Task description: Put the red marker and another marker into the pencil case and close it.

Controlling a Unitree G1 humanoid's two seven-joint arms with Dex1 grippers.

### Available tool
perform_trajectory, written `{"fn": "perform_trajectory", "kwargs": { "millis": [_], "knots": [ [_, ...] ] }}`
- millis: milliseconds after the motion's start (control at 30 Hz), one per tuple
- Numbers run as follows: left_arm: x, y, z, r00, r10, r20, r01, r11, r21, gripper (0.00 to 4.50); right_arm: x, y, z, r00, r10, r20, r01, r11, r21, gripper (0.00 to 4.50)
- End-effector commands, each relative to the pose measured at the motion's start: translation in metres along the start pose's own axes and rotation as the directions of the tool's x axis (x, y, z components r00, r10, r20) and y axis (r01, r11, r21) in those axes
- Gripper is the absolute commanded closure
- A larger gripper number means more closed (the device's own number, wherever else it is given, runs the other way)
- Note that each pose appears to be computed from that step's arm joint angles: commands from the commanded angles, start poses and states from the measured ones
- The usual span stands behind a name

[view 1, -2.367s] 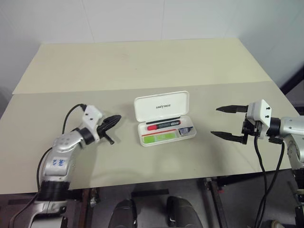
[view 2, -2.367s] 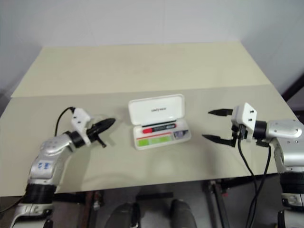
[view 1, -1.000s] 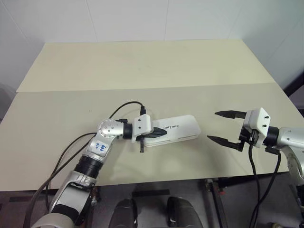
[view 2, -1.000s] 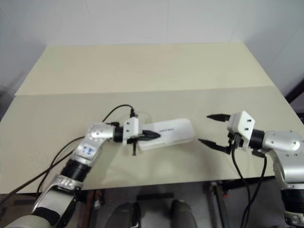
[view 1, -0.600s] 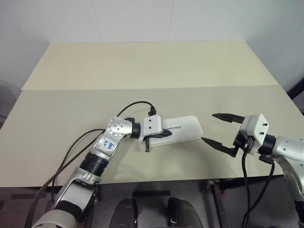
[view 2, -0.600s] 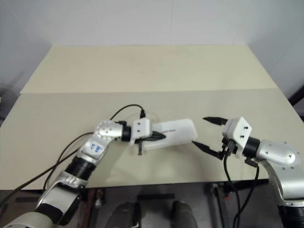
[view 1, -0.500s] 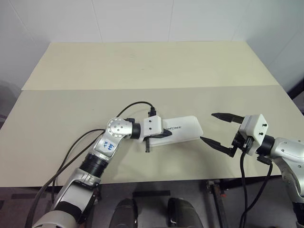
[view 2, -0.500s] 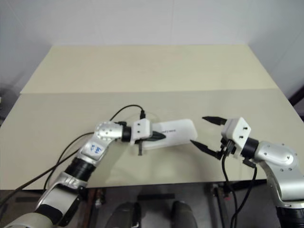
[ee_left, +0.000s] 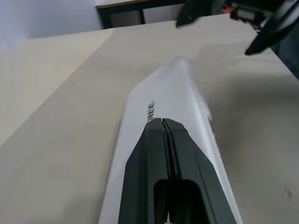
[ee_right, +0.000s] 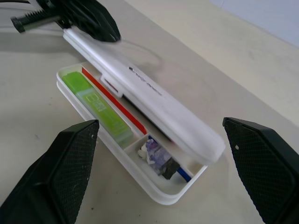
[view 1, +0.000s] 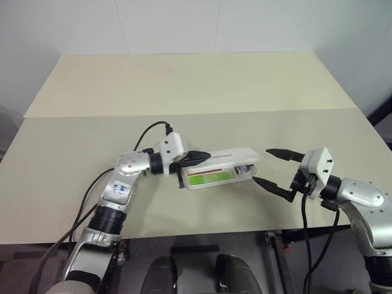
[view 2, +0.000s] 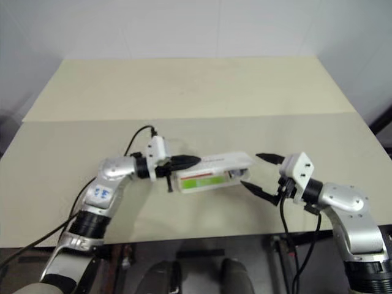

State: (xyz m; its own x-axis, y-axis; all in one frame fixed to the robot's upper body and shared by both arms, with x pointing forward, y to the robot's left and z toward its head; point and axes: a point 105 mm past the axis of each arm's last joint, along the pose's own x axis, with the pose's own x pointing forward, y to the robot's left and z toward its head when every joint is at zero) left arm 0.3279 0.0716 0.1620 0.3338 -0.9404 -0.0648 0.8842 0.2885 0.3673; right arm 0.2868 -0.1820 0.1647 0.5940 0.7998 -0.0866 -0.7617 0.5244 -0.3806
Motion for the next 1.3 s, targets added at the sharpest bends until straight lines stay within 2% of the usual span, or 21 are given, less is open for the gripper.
{"fn": "perform_trajectory", "kwargs": {
  "millis": [33, 133, 200, 333, 433, 600, 767, 833, 1000, 1133, 1300],
  "knots": [
    [-0.030, 0.003, 0.006, 0.999, 0.044, 0.009, -0.045, 0.999, 0.017, 4.46, 0.002, 0.000, 0.002, 0.999, 0.021, 0.026, -0.021, 1.000, -0.023, 0.00],
    [-0.046, 0.005, -0.007, 0.994, 0.091, -0.053, -0.091, 0.996, 0.014, 4.46, 0.003, -0.004, 0.000, 0.999, 0.022, 0.029, -0.021, 0.999, -0.027, 0.00],
    [-0.045, 0.005, -0.015, 0.994, 0.090, -0.067, -0.090, 0.996, 0.000, 4.46, 0.003, -0.005, 0.000, 0.999, 0.023, 0.034, -0.022, 0.999, -0.033, 0.00],
    [-0.024, -0.001, -0.025, 0.997, 0.022, -0.078, -0.021, 1.000, 0.010, 4.46, 0.003, -0.005, -0.001, 0.999, 0.027, 0.039, -0.025, 0.999, -0.038, 0.00],
    [0.000, -0.002, -0.023, 0.997, -0.041, -0.061, 0.042, 0.999, 0.027, 4.46, 0.002, -0.005, -0.001, 0.999, 0.018, 0.040, -0.016, 0.999, -0.042, 0.00],
    [0.018, -0.003, -0.023, 0.991, -0.110, -0.078, 0.116, 0.991, 0.071, 4.46, -0.001, -0.002, 0.001, 0.999, -0.006, 0.036, 0.008, 0.999, -0.045, 0.00],
    [0.023, -0.013, -0.031, 0.963, -0.219, -0.155, 0.239, 0.963, 0.123, 4.46, -0.006, 0.000, 0.005, 0.999, -0.038, 0.033, 0.039, 0.998, -0.055, 0.00],
    [0.024, -0.016, -0.041, 0.941, -0.248, -0.232, 0.283, 0.949, 0.136, 4.46, -0.008, 0.001, 0.010, 0.998, -0.054, 0.038, 0.056, 0.997, -0.061, 0.00],
    [0.029, -0.019, -0.049, 0.914, -0.266, -0.306, 0.323, 0.934, 0.153, 4.46, -0.007, 0.004, 0.016, 0.996, -0.078, 0.045, 0.081, 0.995, -0.062, 0.00],
    [0.031, -0.024, -0.048, 0.908, -0.280, -0.311, 0.339, 0.928, 0.154, 4.46, -0.007, 0.005, 0.016, 0.995, -0.087, 0.047, 0.090, 0.994, -0.058, 0.00],
    [0.032, -0.023, -0.035, 0.942, -0.245, -0.227, 0.278, 0.953, 0.123, 4.46, -0.006, 0.004, 0.013, 0.995, -0.087, 0.050, 0.089, 0.995, -0.050, 0.00]
  ]
}}
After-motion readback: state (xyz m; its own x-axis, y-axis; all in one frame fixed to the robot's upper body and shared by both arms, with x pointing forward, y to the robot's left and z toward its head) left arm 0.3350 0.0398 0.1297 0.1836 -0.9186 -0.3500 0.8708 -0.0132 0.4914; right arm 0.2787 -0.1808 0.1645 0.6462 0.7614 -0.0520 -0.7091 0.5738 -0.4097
